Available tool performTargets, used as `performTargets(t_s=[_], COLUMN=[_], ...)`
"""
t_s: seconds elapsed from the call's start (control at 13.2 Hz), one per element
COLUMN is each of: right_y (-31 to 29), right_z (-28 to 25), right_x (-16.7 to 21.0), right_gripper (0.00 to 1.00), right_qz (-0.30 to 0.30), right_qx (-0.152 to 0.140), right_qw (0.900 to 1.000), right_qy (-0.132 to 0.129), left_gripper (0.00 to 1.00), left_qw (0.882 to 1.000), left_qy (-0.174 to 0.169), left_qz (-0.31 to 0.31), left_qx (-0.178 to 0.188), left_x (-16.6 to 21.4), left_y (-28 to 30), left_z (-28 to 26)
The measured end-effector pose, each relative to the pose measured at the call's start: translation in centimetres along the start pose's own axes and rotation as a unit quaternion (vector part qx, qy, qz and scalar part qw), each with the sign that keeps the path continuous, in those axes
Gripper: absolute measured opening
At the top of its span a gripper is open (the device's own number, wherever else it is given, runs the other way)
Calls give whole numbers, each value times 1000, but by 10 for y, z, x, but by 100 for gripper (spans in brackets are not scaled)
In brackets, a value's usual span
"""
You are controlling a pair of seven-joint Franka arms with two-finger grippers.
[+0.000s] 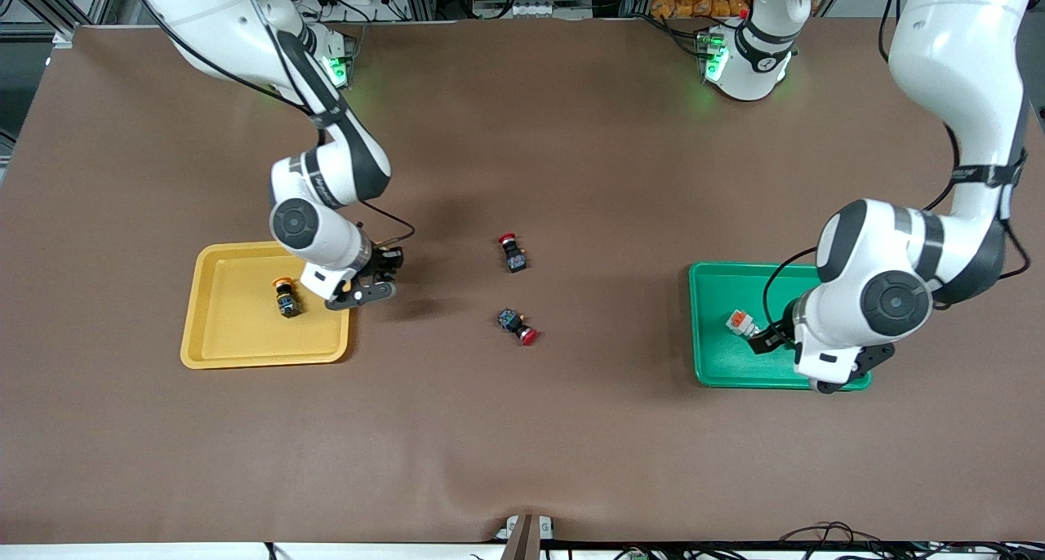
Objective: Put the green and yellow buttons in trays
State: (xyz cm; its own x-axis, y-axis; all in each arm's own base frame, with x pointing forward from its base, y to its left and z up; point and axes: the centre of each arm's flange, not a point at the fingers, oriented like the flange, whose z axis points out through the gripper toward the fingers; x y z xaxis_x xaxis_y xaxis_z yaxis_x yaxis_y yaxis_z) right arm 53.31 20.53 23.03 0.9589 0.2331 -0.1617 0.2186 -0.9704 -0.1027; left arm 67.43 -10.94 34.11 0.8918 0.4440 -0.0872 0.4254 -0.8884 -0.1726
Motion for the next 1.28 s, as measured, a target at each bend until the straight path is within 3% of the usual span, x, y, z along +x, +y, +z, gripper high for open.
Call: performTargets(t_s=[0.15,0.38,0.83,1.06,1.28], right_y=[35,85,106,106,109], right_z=[-46,-81,-34,-15,-4], right_x=[-8,-11,7,14,20], right_gripper=[34,34,34,34,34], right_qz=[-10,-21,-24,-26,-31], right_qx=[7,-2,-17,-18,-22], right_qw=[1000,1000,1000,999,999], right_qy=[-13,-4,8,15,32], left_gripper=[100,100,100,100,100], left_qw=[999,992,985,986,987], left_qy=[-11,-36,-31,-28,-33], left_qz=[44,111,165,163,158], left_qx=[16,37,50,34,-12], left_x=[-1,-4,-33,-54,-66], left_y=[-11,-26,-57,-75,-109], left_z=[-25,-52,-133,-175,-209])
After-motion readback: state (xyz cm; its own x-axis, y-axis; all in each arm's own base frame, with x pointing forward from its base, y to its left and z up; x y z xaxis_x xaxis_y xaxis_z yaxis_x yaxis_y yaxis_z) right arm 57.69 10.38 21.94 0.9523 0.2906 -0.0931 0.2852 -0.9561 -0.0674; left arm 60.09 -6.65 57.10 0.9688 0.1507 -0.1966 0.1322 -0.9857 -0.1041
